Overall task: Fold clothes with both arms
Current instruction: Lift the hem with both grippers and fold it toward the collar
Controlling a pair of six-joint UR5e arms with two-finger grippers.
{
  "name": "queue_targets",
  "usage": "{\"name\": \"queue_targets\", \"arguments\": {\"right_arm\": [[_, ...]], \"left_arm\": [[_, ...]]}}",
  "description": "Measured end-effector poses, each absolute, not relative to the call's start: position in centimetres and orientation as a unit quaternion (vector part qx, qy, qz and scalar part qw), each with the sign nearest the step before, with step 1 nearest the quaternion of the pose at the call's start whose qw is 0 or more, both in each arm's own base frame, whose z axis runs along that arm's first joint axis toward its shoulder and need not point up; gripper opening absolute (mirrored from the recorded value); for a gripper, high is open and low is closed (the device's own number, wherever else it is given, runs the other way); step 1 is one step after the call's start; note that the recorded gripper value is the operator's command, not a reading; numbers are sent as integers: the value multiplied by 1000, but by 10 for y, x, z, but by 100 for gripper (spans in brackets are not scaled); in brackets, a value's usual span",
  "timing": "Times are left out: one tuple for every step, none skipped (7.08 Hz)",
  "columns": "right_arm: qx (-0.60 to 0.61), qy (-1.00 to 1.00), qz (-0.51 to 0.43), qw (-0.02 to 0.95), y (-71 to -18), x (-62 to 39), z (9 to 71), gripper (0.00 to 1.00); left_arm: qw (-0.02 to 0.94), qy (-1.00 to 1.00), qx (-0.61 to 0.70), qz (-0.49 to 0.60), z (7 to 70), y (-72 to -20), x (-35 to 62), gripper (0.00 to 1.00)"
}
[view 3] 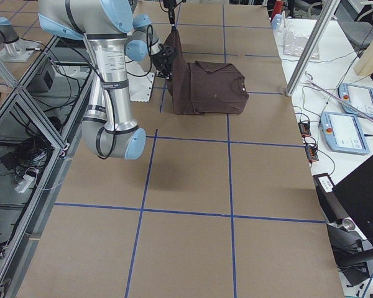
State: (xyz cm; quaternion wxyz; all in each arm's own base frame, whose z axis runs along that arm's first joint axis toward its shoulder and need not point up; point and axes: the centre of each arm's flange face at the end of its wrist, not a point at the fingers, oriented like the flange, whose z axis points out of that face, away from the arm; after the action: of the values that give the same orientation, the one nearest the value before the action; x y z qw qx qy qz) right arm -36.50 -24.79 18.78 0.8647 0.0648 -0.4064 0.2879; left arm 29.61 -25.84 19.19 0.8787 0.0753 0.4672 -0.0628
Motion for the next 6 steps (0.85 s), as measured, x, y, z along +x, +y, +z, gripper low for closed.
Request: {"name": "queue_targets", "arguments": {"right_arm": [[74, -395, 300, 865, -287, -369, 186, 0], [83, -382, 307, 867, -318, -371, 187, 0], [92, -369, 315, 870, -344, -377, 189, 0], [99, -360, 321, 870, -368, -387, 193, 0], [105, -362, 326, 867, -392, -404, 201, 0], [110, -368, 331, 862, -414, -425, 216, 0]], "left_arm": [[884, 451, 102, -71, 195, -297, 296, 0], [890, 433, 121, -79, 198, -336, 304, 0], [897, 413, 133, -85, 202, -378, 321, 0], [902, 399, 143, -89, 209, -415, 336, 0], [903, 391, 150, -94, 222, -447, 350, 0], [903, 387, 156, -100, 241, -475, 362, 0]]}}
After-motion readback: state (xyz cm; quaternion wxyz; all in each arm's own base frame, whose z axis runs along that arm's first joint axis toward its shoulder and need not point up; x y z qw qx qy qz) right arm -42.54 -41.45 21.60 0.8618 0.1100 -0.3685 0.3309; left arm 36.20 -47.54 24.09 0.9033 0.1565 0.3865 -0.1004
